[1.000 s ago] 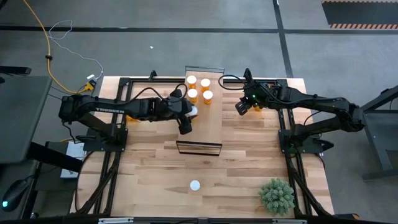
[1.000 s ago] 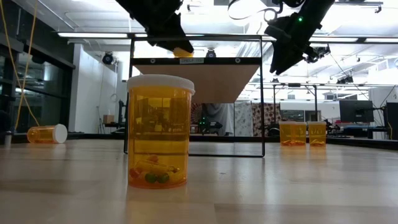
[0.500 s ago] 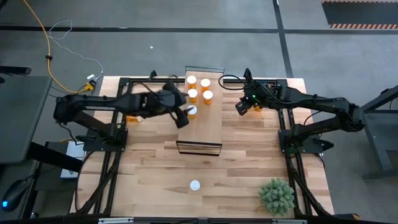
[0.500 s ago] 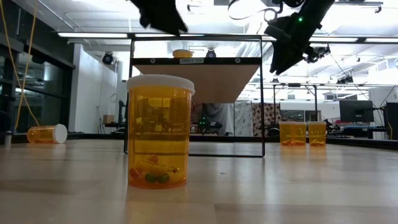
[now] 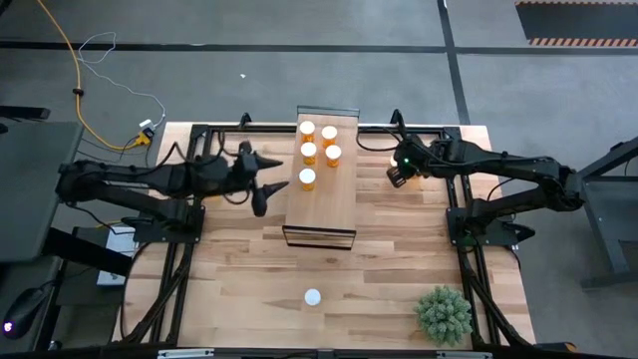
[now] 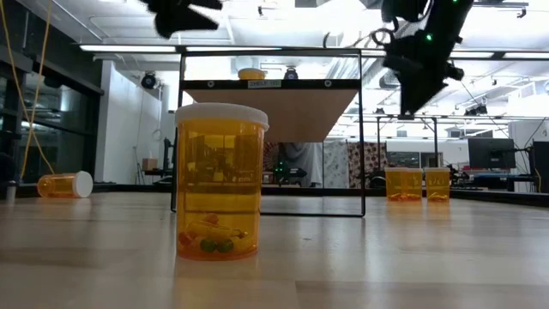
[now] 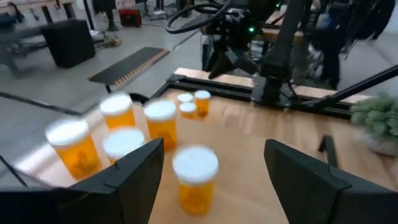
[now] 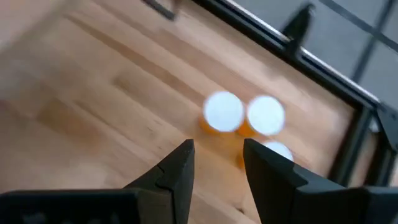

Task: Pick and place medicine bottles onto shelf by color
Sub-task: Put the orange pill bottle on the shelf

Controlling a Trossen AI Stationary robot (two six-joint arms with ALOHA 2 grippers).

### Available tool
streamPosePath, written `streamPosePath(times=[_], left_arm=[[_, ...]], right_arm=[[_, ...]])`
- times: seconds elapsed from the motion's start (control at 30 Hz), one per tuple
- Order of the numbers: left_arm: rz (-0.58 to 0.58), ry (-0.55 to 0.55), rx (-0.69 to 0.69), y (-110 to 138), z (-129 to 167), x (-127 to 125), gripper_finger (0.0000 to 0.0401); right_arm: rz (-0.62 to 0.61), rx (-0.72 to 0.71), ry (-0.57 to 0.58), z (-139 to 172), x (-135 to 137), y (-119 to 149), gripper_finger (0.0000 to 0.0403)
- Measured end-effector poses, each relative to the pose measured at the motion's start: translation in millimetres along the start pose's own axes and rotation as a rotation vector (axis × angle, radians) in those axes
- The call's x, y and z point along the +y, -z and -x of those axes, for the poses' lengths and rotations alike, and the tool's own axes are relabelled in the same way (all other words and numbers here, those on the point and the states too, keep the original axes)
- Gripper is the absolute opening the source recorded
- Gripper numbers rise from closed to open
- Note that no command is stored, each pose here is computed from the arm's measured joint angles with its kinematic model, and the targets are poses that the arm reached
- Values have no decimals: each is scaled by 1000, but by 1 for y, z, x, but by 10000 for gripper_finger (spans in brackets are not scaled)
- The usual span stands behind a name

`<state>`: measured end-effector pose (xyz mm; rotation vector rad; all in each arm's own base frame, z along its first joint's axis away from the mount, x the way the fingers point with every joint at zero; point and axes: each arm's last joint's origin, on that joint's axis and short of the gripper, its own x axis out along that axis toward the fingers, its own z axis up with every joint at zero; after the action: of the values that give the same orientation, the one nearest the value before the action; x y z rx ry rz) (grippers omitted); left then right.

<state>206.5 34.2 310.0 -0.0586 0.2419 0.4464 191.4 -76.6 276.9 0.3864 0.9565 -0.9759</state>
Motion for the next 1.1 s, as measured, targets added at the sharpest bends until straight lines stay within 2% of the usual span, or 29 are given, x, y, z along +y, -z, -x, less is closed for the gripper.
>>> streamPosePath(times=[0.17, 0.27, 0.7, 0.8, 0.97, 1.1], left_arm=[[81, 24, -8, 38, 8, 1, 268], [96, 15, 1, 50, 10, 3, 268], [105, 19, -21, 49, 11, 3, 268], [104, 21, -19, 49, 11, 3, 268], [104, 22, -19, 49, 11, 3, 268], [103, 22, -19, 49, 11, 3, 268]], right_arm=[[-47, 66, 64, -23, -5, 18, 131], [-75, 106, 106, -36, -13, 27, 142], [-216, 138, 151, -57, -44, 15, 296], [-232, 194, 137, -66, -49, 14, 306], [-142, 286, 141, -85, -54, 13, 307], [-103, 306, 127, -98, -55, 10, 307]])
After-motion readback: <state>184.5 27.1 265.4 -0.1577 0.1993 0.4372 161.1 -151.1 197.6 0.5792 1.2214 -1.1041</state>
